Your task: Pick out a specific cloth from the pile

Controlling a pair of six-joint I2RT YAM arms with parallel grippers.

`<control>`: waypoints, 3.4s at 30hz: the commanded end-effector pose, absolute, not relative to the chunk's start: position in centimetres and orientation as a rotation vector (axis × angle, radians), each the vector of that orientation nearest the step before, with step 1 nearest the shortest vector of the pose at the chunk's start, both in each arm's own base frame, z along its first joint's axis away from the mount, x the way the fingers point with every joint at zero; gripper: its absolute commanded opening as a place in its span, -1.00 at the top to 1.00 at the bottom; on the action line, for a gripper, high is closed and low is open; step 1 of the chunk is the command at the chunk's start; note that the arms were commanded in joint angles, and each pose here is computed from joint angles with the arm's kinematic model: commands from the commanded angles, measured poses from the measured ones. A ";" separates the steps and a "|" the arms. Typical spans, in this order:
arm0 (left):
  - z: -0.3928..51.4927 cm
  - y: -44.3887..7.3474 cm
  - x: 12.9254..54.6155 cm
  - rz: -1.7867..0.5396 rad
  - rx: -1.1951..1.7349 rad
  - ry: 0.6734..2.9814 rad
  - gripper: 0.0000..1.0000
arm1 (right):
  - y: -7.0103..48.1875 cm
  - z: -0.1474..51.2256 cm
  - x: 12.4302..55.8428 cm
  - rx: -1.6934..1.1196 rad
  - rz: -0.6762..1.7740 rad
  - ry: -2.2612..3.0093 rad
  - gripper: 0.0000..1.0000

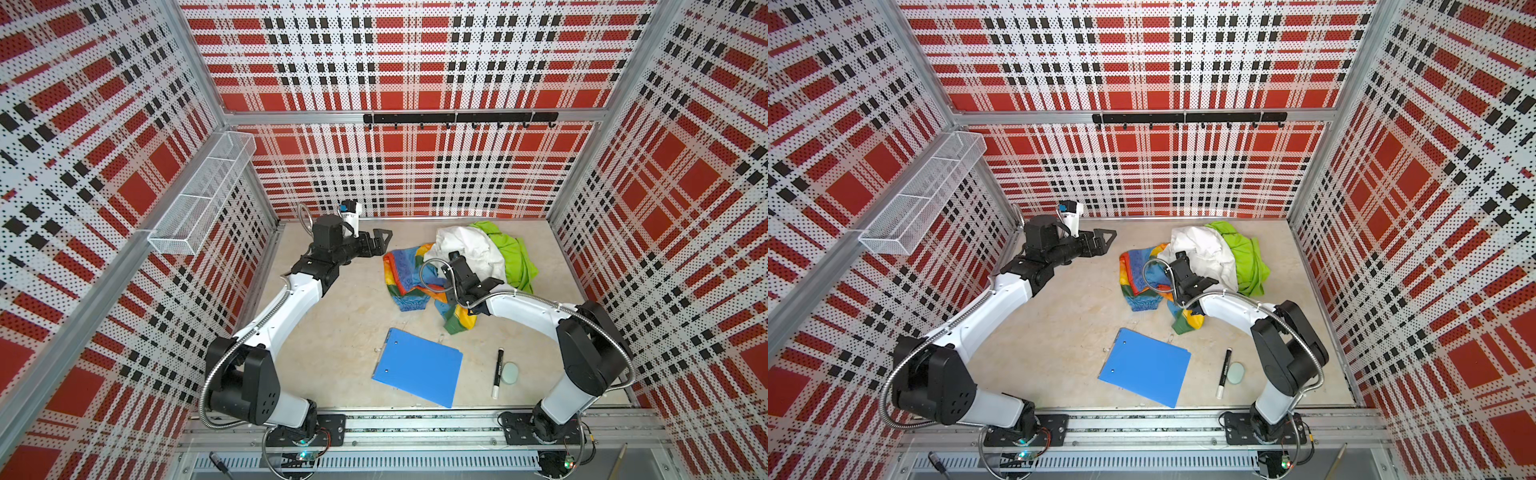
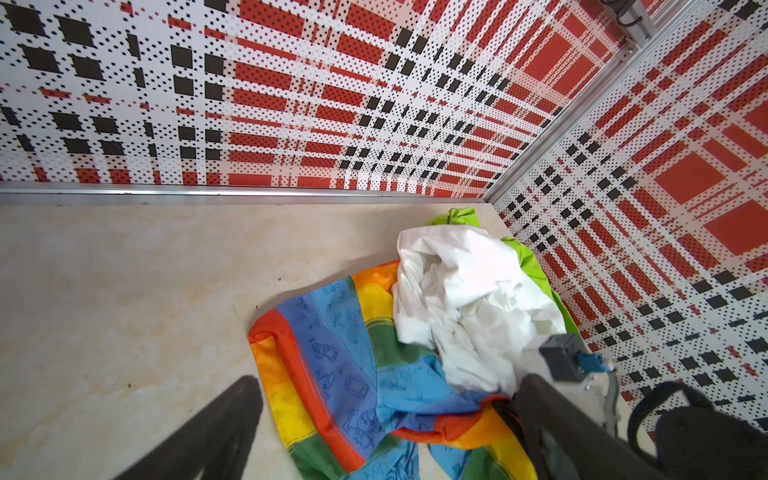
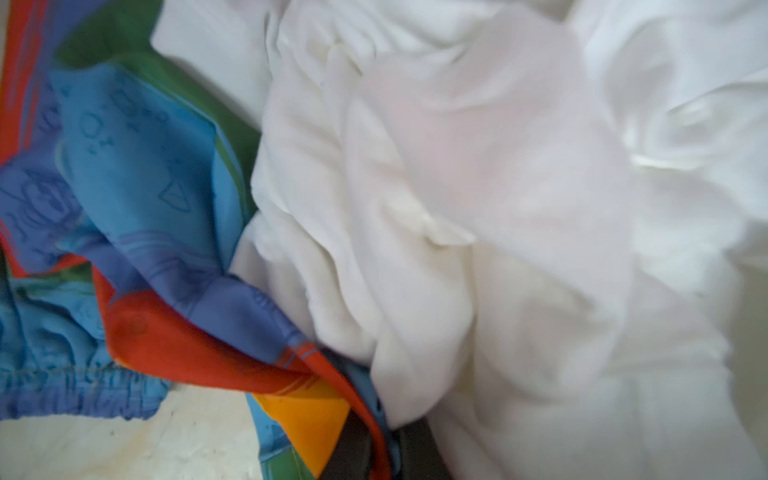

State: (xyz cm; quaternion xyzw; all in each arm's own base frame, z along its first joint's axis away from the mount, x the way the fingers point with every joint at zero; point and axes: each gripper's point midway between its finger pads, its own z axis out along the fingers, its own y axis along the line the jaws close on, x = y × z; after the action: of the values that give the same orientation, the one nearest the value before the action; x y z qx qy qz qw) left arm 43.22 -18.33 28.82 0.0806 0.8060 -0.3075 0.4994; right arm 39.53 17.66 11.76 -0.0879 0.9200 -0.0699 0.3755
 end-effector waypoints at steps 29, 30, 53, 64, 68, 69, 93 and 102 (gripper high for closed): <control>30.7 -18.8 43.4 -0.752 0.216 1.910 -0.98 | 16.6 20.2 45.2 -0.076 0.059 2.133 -1.00; 30.8 -18.8 43.4 -0.751 0.216 1.908 -0.98 | 16.5 19.3 45.8 -0.066 0.047 2.151 -1.00; 31.8 -18.5 42.9 -0.744 0.219 1.886 -0.98 | 9.6 23.1 49.0 0.090 -0.268 2.092 0.85; 31.8 -18.6 42.8 -0.736 0.217 1.887 -0.98 | 5.9 14.2 48.3 0.174 -0.233 2.247 0.75; 31.6 -18.7 42.8 -0.732 0.224 1.892 -0.99 | 6.5 11.2 48.0 0.177 -0.197 2.296 0.59; 31.6 -18.8 42.8 -0.734 0.229 1.894 -0.99 | 6.6 11.2 48.0 0.179 -0.184 2.293 0.54; 24.8 -21.6 43.5 -0.631 0.145 2.125 -0.95 | 12.6 25.1 39.0 -0.026 0.340 1.928 -0.99; 18.0 -26.8 43.8 -0.683 0.125 2.295 -0.88 | 15.1 26.9 35.3 -0.136 0.451 1.868 -1.00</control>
State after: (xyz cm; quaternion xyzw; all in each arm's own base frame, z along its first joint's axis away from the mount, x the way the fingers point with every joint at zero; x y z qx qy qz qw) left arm 43.26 -25.43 18.12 0.0630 0.8902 -0.2584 0.3698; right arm 35.92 14.69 25.08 -0.0426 0.8182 0.1738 0.5464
